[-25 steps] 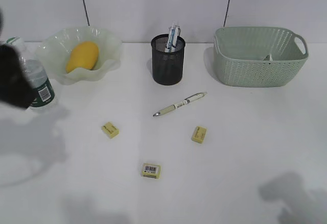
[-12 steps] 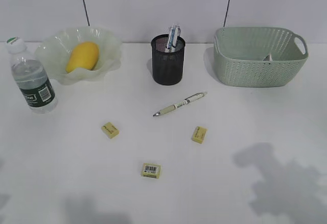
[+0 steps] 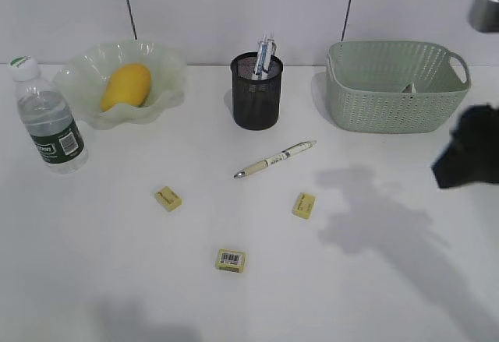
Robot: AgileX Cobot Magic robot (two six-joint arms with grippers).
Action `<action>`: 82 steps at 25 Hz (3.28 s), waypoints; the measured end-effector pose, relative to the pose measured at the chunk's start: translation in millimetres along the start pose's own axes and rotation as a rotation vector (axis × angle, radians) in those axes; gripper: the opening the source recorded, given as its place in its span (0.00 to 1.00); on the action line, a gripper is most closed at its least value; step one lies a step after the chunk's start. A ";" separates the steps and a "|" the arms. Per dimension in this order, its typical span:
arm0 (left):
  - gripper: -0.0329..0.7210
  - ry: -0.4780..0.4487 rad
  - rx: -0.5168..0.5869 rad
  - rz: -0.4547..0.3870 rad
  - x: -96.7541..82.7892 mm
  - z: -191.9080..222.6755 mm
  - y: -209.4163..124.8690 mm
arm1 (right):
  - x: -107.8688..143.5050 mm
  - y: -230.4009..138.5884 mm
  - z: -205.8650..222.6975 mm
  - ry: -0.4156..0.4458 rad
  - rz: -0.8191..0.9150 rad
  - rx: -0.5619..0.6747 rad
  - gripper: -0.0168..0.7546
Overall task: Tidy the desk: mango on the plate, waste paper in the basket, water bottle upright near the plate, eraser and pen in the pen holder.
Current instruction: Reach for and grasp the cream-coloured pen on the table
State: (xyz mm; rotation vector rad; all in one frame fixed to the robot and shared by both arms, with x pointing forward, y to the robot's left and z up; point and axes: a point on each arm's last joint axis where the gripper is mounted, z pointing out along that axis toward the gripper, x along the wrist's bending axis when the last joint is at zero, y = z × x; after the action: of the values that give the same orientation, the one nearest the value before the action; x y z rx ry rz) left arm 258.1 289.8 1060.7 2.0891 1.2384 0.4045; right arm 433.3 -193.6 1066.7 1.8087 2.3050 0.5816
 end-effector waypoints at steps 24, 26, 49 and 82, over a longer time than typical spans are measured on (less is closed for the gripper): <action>0.44 -0.034 -0.138 0.098 -2.5 6.4 1.1 | 29.0 83.2 179.1 0.053 0.932 0.102 0.64; 0.44 -0.034 -0.138 0.098 -2.5 6.4 1.1 | 31.5 86.1 185.0 0.058 0.943 0.108 0.64; 0.41 0.214 -0.308 -0.100 1.5 -12.3 -16.0 | 43.4 133.2 233.2 -0.045 1.032 0.084 0.64; 0.37 0.260 -0.309 -0.129 2.1 -12.5 -16.2 | 57.9 143.1 283.7 -0.107 1.154 0.174 0.28</action>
State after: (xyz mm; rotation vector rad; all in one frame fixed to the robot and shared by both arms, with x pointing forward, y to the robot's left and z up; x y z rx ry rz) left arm 241.5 301.7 1058.6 1.7246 1.3528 0.7746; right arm 647.1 -51.8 870.6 3.0491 1.0534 0.3585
